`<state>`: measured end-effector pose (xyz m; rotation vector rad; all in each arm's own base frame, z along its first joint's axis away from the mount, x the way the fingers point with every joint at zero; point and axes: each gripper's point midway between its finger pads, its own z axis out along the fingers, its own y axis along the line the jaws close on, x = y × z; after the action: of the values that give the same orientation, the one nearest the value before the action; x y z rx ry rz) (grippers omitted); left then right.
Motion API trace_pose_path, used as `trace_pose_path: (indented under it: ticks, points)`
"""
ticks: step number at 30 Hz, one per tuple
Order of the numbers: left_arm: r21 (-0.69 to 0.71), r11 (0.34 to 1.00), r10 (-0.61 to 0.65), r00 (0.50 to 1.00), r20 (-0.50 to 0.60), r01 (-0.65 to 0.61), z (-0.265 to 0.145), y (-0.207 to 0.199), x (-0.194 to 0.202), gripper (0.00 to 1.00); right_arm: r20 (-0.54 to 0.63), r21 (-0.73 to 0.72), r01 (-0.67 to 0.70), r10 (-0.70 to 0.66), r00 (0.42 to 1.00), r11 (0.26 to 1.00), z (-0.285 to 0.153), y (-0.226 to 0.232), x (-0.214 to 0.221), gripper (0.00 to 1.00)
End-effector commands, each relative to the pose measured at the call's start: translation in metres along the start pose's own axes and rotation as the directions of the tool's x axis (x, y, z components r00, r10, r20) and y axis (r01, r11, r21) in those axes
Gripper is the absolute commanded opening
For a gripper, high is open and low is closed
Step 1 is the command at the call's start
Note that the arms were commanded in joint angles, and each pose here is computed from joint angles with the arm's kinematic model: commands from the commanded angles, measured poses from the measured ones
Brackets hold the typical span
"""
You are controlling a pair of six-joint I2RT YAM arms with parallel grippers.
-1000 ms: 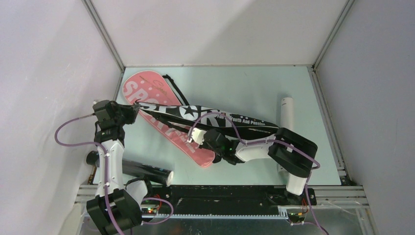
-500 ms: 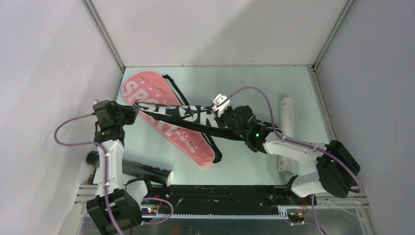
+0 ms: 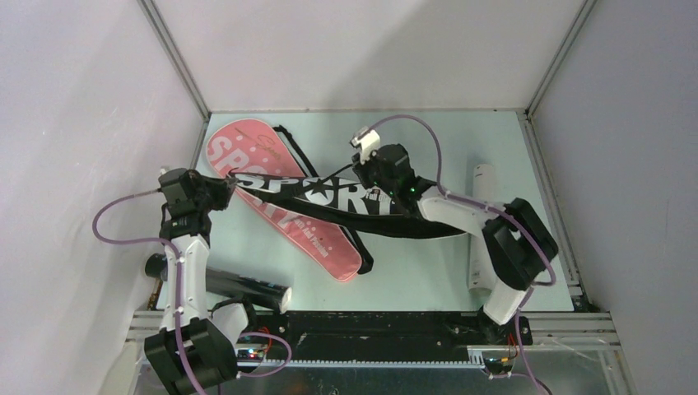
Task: Pack up the badminton gear
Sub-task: Adjust the racket bag at the center of the board.
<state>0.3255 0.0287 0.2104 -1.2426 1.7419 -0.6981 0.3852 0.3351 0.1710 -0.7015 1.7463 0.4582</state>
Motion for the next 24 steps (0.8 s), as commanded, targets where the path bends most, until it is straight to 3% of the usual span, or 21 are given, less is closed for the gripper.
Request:
trace_pose_path:
  ticks: [1, 2, 6, 14, 16, 24]
  points:
    - [0.107, 0.994, 0.019, 1.0, 0.021, -0.021, -0.009, -0.031, -0.004, 0.0, -0.116, -0.003, -0.096, 0.095, 0.989, 0.995, 0.02, 0.012, -0.002, 0.27]
    - [0.107, 0.994, 0.01, 1.0, 0.02, -0.012, -0.009, -0.032, -0.004, 0.0, -0.163, 0.073, -0.137, 0.147, 0.976, 0.988, 0.015, 0.006, 0.0, 0.38]
    - [0.089, 0.996, -0.01, 1.0, 0.022, 0.008, -0.01, -0.03, -0.005, 0.0, -0.204, 0.211, -0.321, 0.363, 0.909, 0.923, -0.011, 0.002, -0.001, 0.54]
    - [0.062, 0.997, -0.052, 0.999, 0.002, 0.052, -0.009, -0.025, -0.001, 0.0, -0.177, 0.224, -0.468, 0.508, 0.843, 0.855, -0.053, 0.021, -0.029, 0.57]
    - [0.061, 0.996, -0.062, 0.998, 0.001, 0.062, -0.009, -0.024, 0.0, 0.0, -0.154, 0.194, -0.491, 0.521, 0.839, 0.849, -0.059, 0.029, -0.039, 0.57]
    - [-0.035, 0.992, -0.125, 0.992, -0.023, 0.124, -0.011, -0.013, 0.004, 0.0, 0.072, -0.2, -0.466, 0.488, 0.87, 0.862, -0.071, 0.137, -0.083, 0.49]
